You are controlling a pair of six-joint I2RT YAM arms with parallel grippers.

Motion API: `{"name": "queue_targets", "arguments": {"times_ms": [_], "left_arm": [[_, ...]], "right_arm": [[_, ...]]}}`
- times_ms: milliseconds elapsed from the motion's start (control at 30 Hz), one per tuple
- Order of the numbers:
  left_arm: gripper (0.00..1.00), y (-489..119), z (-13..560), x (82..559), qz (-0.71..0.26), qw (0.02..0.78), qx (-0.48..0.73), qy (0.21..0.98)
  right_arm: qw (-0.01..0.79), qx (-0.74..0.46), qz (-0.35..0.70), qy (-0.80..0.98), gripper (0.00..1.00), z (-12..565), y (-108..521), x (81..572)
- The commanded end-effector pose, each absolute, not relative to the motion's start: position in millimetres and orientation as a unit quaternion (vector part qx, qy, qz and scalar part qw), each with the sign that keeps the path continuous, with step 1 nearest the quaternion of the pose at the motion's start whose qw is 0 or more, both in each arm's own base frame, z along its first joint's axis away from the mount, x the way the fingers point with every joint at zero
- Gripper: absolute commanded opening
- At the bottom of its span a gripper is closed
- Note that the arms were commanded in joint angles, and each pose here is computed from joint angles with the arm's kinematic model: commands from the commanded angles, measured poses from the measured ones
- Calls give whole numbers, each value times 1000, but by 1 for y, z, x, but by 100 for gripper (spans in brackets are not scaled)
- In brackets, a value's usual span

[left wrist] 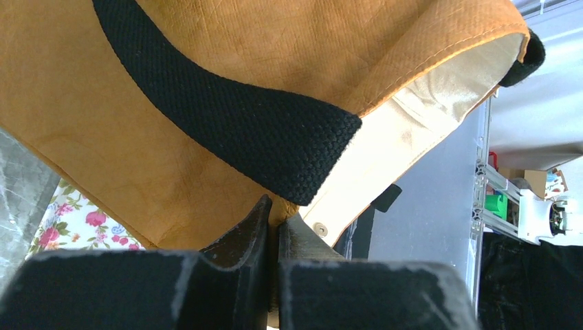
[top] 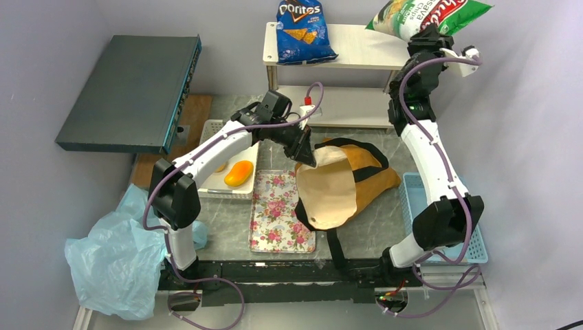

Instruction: Untie the knot of the grocery bags and take out the mixed food

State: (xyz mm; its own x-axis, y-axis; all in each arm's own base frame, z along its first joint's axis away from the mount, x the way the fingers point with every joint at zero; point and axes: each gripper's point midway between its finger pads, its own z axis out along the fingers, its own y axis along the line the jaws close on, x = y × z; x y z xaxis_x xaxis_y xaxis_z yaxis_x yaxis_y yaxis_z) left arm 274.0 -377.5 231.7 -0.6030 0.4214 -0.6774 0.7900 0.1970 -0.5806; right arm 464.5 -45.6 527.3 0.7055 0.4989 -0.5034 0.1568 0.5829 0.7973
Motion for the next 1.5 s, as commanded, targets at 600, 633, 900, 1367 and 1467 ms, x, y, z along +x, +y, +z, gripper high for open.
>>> {"name": "queue_targets", "arguments": {"times_ms": [600, 633, 900, 1367, 1467], "left_arm": [[0, -380, 250, 273, -494, 216, 420, 730], [0, -380, 250, 274, -494, 216, 420, 730], [0, -382, 251, 274, -495, 217, 424, 726], [0, -381, 269, 265, -508, 224, 424, 716], [0, -381, 279, 261, -522, 224, 408, 715]], "right_arm": [[718, 405, 353, 443, 68, 485, 24, 514], [712, 403, 358, 450, 72, 483, 27, 511], [693, 368, 377, 493, 100, 467, 43, 472], [694, -17, 314, 648, 100, 447, 115, 366], [633, -108, 246, 726, 100, 408, 114, 344]]}}
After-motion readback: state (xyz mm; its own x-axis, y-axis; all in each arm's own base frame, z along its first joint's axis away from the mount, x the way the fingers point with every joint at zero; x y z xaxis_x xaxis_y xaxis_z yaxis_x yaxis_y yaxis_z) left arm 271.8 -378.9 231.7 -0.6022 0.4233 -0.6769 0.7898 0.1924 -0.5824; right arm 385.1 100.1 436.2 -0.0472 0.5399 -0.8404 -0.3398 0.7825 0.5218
